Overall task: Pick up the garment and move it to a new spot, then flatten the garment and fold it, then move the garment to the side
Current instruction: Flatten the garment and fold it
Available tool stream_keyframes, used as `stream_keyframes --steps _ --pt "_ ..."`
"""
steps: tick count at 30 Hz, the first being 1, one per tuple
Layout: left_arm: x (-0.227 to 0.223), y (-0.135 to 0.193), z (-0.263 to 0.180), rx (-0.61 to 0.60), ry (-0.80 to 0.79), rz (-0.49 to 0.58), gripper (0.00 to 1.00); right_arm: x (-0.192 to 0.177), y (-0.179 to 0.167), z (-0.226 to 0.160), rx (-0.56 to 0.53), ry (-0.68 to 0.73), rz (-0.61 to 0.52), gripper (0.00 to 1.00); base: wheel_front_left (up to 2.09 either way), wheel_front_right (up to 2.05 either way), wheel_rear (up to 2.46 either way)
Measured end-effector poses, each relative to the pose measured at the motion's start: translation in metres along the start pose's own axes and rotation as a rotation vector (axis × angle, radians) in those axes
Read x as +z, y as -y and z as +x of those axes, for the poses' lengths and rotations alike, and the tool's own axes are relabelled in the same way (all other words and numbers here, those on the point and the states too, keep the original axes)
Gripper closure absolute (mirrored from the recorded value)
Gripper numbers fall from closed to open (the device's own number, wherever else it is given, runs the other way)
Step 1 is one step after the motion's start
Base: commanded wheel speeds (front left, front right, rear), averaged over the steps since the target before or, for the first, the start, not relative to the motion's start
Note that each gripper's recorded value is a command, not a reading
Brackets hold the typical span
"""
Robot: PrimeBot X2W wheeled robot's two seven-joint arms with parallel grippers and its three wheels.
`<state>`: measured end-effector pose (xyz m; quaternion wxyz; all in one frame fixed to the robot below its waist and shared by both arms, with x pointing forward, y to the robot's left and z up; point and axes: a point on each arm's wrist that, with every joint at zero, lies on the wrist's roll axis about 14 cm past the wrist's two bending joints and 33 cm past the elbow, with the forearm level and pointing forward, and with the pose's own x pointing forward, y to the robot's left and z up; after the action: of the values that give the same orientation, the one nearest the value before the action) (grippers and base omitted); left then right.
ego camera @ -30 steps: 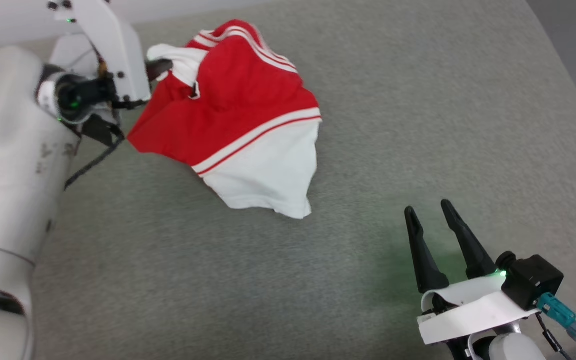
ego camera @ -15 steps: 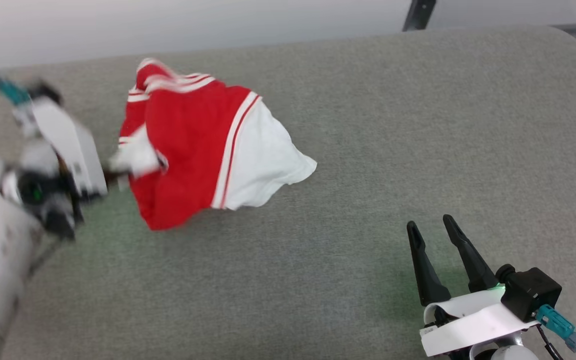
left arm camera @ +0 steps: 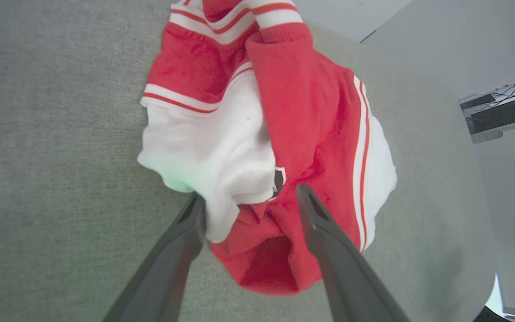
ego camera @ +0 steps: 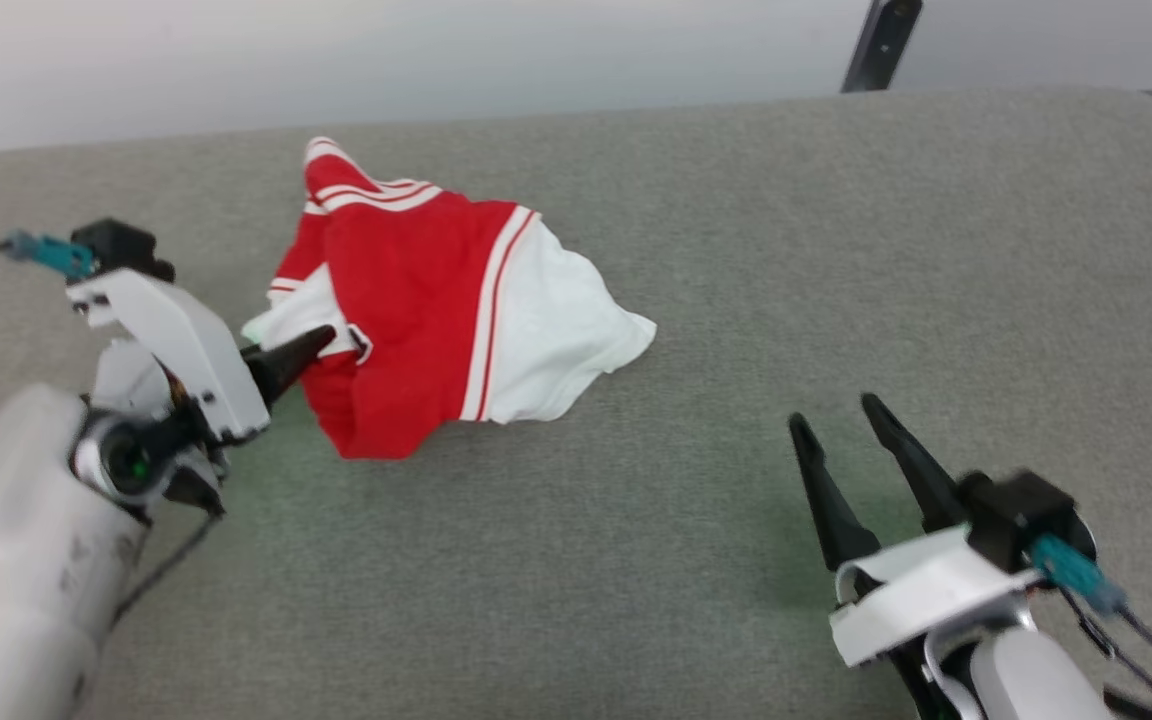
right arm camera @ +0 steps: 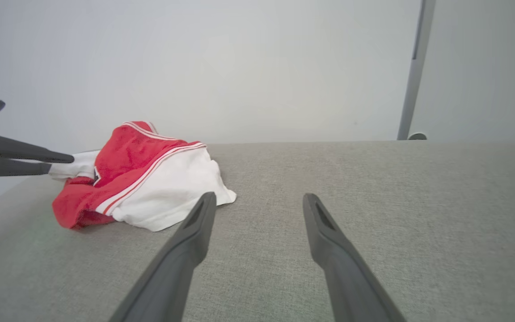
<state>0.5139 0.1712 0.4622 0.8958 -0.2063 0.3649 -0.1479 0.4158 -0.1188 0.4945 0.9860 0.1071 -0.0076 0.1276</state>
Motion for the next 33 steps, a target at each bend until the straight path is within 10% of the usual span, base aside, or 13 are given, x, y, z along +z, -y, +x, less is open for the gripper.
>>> stream_keyframes --steps 13,33 --pt "-0.042 -0.015 -0.064 0.042 0.455 0.011 0.0 -0.042 -0.033 0.043 0.214 -0.347 -0.116 0.0 0.0 0.0 0.0" --pt "-0.098 -0.005 -0.144 0.311 0.723 0.251 0.0 -0.076 -0.061 0.125 0.361 -0.847 -0.348 0.0 0.0 0.0 0.0"
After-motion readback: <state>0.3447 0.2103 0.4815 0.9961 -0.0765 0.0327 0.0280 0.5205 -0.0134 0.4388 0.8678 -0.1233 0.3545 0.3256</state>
